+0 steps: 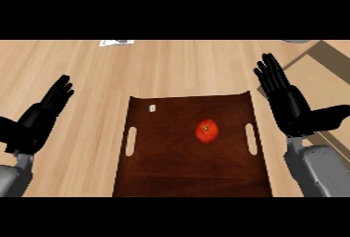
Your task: Pick the tomato from the tray and place it in the cardboard box
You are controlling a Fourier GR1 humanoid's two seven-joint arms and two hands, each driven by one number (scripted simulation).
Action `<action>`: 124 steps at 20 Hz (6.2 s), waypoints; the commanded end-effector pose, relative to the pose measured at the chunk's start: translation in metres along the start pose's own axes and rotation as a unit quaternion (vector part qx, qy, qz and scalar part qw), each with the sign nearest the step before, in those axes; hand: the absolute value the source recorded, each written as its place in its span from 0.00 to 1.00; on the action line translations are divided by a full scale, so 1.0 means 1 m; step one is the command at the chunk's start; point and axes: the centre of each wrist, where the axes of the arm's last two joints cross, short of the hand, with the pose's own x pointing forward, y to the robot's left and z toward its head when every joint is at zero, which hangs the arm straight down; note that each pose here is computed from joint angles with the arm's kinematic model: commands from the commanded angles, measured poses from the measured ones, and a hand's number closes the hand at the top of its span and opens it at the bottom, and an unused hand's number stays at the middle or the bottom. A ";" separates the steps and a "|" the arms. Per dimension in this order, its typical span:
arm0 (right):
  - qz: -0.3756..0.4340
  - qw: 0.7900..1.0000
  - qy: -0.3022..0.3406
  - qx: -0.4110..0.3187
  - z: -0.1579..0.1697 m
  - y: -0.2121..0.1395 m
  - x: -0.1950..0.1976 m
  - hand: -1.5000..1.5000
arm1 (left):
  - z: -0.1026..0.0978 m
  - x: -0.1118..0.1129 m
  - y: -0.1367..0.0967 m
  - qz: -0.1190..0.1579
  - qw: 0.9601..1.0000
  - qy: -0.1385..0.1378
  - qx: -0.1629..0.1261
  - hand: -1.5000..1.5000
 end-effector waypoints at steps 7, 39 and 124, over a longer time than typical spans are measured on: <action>0.318 0.929 -0.082 0.171 -0.045 -0.035 0.125 0.00 | -0.015 0.032 -0.023 -0.074 0.990 -0.097 -0.073 0.50; 0.652 0.611 -0.027 0.448 -0.015 0.130 0.121 0.00 | -0.008 0.003 -0.057 -0.070 0.990 -0.102 -0.072 0.50; 0.643 0.758 -0.043 0.095 -0.051 0.068 0.043 1.00 | -0.015 0.020 -0.045 -0.077 0.988 -0.111 -0.077 0.50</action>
